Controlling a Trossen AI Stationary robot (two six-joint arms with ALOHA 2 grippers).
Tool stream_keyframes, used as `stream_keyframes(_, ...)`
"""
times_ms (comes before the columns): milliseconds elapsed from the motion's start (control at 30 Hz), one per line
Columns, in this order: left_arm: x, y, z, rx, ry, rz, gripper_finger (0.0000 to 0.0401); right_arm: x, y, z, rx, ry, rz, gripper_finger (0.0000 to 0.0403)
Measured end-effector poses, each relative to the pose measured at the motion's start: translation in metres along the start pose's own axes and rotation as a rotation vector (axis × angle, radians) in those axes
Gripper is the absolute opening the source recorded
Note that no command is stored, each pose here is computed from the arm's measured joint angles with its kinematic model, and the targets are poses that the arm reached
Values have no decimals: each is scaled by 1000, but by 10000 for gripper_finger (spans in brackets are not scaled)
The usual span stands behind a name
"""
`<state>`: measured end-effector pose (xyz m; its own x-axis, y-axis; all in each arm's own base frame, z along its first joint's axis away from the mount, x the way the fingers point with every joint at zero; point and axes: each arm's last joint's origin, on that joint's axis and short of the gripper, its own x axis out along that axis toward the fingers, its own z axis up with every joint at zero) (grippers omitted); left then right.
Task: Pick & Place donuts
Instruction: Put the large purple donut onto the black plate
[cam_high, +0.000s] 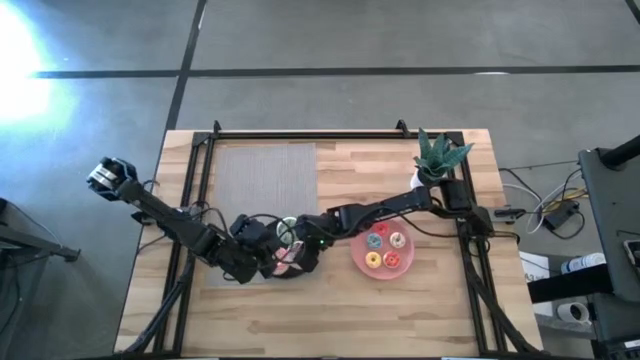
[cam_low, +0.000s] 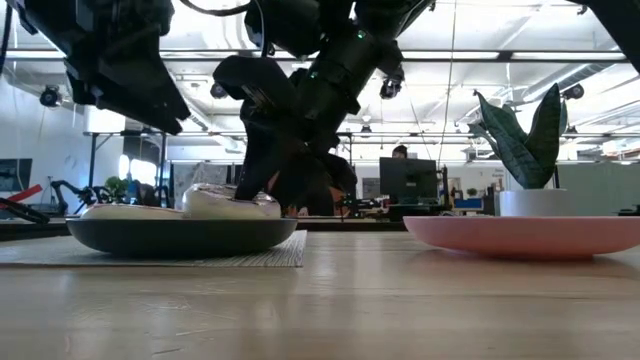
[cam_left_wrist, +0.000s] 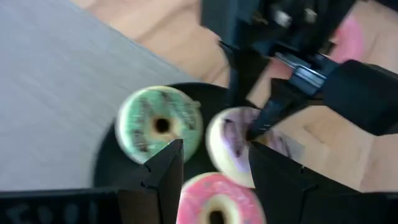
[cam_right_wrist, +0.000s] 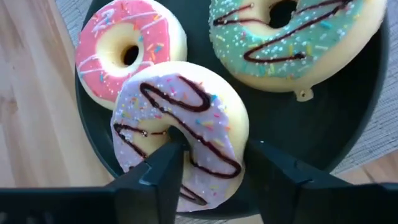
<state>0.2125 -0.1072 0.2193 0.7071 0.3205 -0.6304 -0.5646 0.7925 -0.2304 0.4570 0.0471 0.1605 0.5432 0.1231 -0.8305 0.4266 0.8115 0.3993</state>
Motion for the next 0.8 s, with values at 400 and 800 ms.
stream_keyframes(400,33,-18,-23,52,62,-8,156,-7,5,3,-57,-51,-15,196)
stream_keyframes(800,55,-20,-37,100,65,52,156,-24,11,6,-87,-62,-4,194)
